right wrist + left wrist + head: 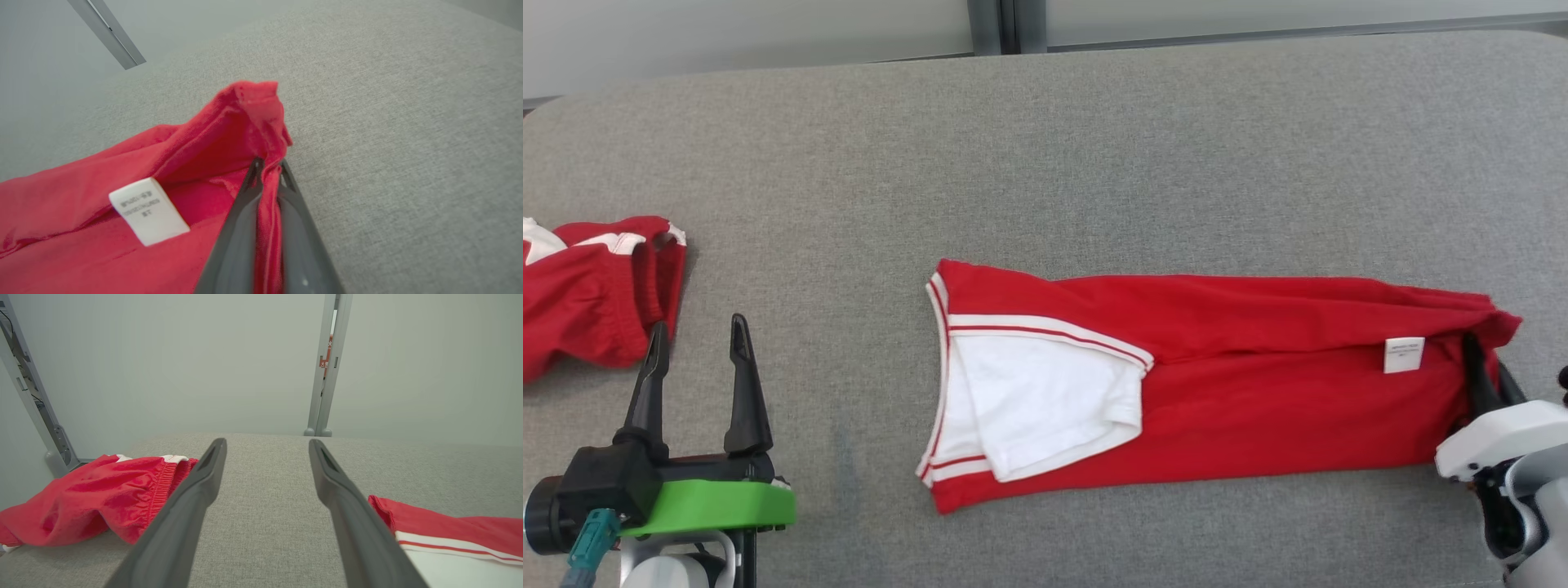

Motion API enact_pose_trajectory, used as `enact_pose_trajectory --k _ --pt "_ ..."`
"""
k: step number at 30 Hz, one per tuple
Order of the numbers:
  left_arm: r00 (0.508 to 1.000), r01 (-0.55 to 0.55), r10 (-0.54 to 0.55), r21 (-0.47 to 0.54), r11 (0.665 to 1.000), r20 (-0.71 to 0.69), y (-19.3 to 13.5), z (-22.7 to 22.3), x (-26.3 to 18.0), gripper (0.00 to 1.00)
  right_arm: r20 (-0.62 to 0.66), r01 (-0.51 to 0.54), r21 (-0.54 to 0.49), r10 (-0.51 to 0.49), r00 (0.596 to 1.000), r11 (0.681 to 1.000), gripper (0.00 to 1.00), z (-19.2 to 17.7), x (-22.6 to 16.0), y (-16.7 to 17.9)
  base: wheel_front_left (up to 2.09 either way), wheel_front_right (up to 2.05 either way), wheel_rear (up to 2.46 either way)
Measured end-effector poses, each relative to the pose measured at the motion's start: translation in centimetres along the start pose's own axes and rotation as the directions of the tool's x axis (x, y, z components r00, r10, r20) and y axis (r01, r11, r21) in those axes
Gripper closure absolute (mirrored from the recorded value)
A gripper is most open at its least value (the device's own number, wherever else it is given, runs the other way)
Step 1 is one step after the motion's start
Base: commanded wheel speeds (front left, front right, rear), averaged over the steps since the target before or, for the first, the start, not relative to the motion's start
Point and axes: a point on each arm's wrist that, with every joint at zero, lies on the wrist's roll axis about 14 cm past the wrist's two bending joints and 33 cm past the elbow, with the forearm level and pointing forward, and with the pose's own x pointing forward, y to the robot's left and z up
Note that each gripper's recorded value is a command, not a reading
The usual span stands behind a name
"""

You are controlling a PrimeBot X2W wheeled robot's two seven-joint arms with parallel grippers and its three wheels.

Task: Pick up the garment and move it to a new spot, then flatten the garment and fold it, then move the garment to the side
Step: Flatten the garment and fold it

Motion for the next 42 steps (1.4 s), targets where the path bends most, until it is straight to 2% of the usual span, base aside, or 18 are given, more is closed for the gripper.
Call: enact_pose_trajectory --k 5,10,16,21,27,33,42 --pt "1.0 0.008 -0.007 -0.003 1.0 0.004 -0.3 0.2 -0.3 0.0 0.079 0.056 -0.057 -0.051 0.996 0.997 1.0 3.7 0.3 -2.8 0.0 0.0 0.0" --pt "1.0 0.006 -0.006 -0.002 1.0 0.006 -0.2 0.4 -0.8 0.0 0.114 0.043 -0.086 -0.033 0.993 0.995 1.0 5.2 0.5 -2.4 0.0 0.0 0.0" --pt "1.0 -0.009 0.009 0.001 1.0 0.012 0.3 0.8 -1.4 0.0 0.144 -0.074 -0.083 0.086 0.986 0.994 1.0 5.4 0.6 2.6 0.0 0.0 0.0" --pt "1.0 -0.019 0.019 0.003 1.0 0.014 0.6 1.0 -1.8 0.0 0.133 -0.21 -0.083 0.22 0.966 0.974 1.0 4.7 0.4 8.2 0.0 0.0 0.0" --pt "1.0 -0.022 0.022 0.004 1.0 0.009 0.7 0.9 -2.0 0.0 0.113 -0.356 -0.069 0.362 0.925 0.932 1.0 3.9 -0.2 14.6 0.0 0.0 0.0" --pt "1.0 -0.028 0.028 0.005 1.0 -0.005 0.9 0.4 -2.2 0.0 0.075 -0.503 -0.038 0.505 0.86 0.863 1.0 2.5 -1.1 21.6 0.0 0.0 0.0" --pt "0.999 -0.049 0.049 0.002 0.999 -0.011 1.5 0.3 -2.4 0.0 -0.017 -0.64 -0.029 0.639 0.769 0.768 1.0 -0.5 -2.0 28.0 0.0 0.0 0.0"
